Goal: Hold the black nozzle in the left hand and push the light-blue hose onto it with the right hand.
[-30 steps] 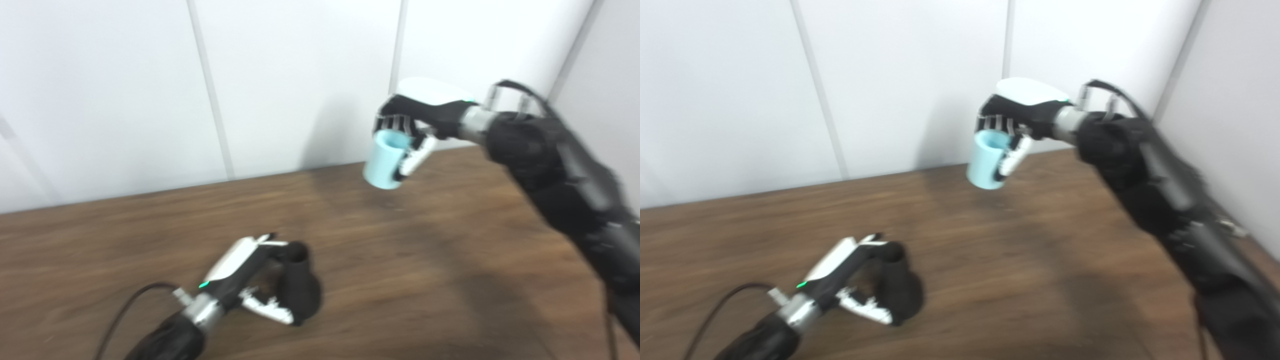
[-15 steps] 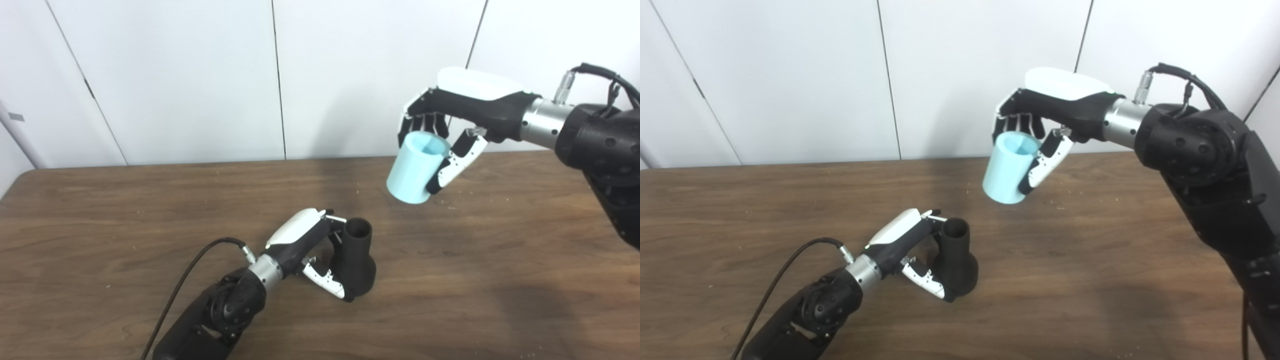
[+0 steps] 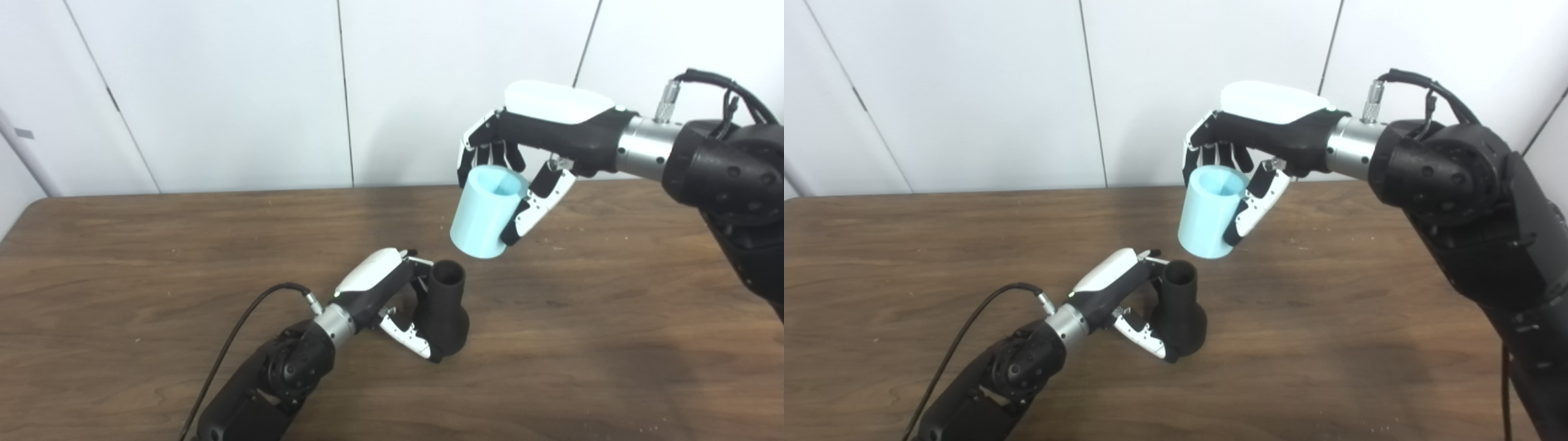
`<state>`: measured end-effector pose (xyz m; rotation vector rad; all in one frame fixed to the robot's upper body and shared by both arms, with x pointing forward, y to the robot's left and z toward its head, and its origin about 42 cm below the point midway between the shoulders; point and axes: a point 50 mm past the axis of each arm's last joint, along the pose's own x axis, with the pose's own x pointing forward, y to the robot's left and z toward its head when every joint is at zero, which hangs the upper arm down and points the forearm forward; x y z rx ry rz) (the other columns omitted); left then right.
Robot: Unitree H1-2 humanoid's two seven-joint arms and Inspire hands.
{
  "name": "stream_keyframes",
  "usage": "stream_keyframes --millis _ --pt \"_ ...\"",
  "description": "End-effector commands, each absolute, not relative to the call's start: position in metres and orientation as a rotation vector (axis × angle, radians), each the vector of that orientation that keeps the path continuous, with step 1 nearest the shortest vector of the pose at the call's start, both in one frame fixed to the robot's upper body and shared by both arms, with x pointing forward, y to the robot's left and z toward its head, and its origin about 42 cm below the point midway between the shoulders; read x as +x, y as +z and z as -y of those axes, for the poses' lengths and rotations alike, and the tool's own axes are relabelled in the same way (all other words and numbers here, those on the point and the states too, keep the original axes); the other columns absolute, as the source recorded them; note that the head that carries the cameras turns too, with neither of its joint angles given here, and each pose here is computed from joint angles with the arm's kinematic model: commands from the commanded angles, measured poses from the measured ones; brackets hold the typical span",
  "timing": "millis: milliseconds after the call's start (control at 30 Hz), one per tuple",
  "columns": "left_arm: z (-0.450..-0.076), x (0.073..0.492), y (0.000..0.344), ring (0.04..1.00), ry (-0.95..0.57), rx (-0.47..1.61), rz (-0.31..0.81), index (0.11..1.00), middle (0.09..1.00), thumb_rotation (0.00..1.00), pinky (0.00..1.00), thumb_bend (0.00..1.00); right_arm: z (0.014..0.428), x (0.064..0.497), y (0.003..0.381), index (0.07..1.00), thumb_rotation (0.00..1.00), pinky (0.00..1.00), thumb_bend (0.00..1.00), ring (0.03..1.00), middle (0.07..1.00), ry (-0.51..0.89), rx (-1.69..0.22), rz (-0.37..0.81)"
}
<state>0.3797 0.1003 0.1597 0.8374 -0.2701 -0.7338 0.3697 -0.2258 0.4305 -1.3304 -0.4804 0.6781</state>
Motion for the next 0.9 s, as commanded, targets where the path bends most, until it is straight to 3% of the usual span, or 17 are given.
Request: stream_keyframes --millis 0,867 --pt "-0.092 0.358 0.119 0.614 -0.861 0.889 0.109 0.467 0.517 0.00 1.00 0.52 0.220 0.364 0.455 0.531 0.00 0.33 0.50 0.425 0.473 0.630 -1.353 0.576" --pt "-0.110 0.349 0.121 0.609 -0.819 0.884 0.097 0.464 0.521 0.00 1.00 0.52 0.201 0.373 0.443 0.532 0.00 0.32 0.50 0.422 0.477 0.662 -1.307 0.589"
